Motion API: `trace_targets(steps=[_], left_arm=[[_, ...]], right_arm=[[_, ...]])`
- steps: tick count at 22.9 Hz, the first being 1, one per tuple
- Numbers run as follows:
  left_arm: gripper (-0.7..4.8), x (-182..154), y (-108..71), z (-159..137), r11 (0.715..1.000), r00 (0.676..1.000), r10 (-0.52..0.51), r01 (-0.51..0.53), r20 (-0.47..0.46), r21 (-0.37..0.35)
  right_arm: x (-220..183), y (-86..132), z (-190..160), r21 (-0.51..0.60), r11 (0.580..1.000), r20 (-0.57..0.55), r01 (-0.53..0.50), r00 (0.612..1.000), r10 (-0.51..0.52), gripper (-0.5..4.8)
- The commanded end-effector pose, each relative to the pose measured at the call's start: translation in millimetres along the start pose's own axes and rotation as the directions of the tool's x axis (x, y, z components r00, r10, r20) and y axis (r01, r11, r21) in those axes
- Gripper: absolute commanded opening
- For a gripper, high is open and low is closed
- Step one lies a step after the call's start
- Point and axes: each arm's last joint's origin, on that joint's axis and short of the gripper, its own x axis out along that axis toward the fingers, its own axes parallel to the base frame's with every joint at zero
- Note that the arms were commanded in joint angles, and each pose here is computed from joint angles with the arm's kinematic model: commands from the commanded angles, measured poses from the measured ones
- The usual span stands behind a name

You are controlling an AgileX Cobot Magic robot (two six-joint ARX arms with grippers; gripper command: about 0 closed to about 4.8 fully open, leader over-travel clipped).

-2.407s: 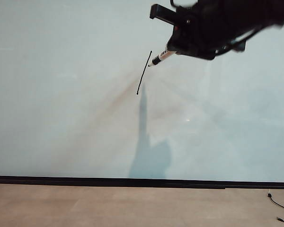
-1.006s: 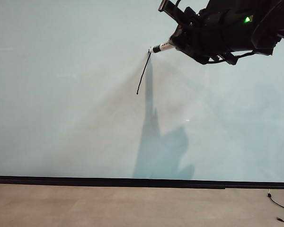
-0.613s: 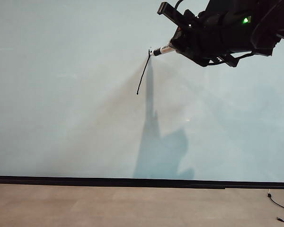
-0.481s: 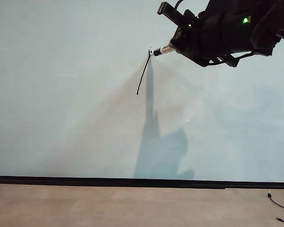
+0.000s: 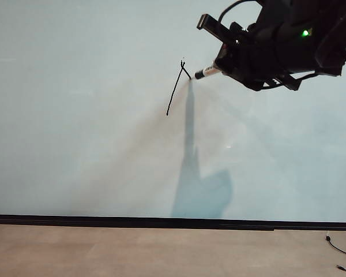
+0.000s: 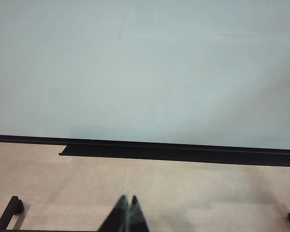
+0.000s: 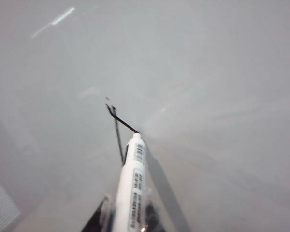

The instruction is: Pick up the pen on the shelf to the right of the whiteboard and write the letter A.

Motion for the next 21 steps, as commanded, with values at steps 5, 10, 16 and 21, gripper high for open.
trace_targets(steps=[5, 10, 16, 21], left_arm=[[-0.05, 0, -0.1, 2, 1.000, 1.000, -0.001, 0.001, 0.010, 0.004], [-0.04, 0, -0.1, 2, 1.000, 1.000, -0.001, 0.001, 0.010, 0.004], [-0.05, 0, -0.1, 2, 1.000, 1.000, -0.001, 0.001, 0.010, 0.004], [-0.05, 0, -0.1, 2, 1.000, 1.000, -0.001, 0.001, 0.010, 0.004]], right_arm=[[-3, -4, -1, 0.000, 0.998, 0.016, 0.055, 0.998, -0.055, -0.06], [-5, -7, -4, -0.009, 0.996, 0.001, 0.084, 0.996, -0.084, -0.06], [-7, -11, -7, -0.036, 0.993, -0.023, 0.109, 0.994, -0.110, -0.06], [-7, -14, -8, -0.049, 0.989, -0.024, 0.137, 0.990, -0.138, -0.06]])
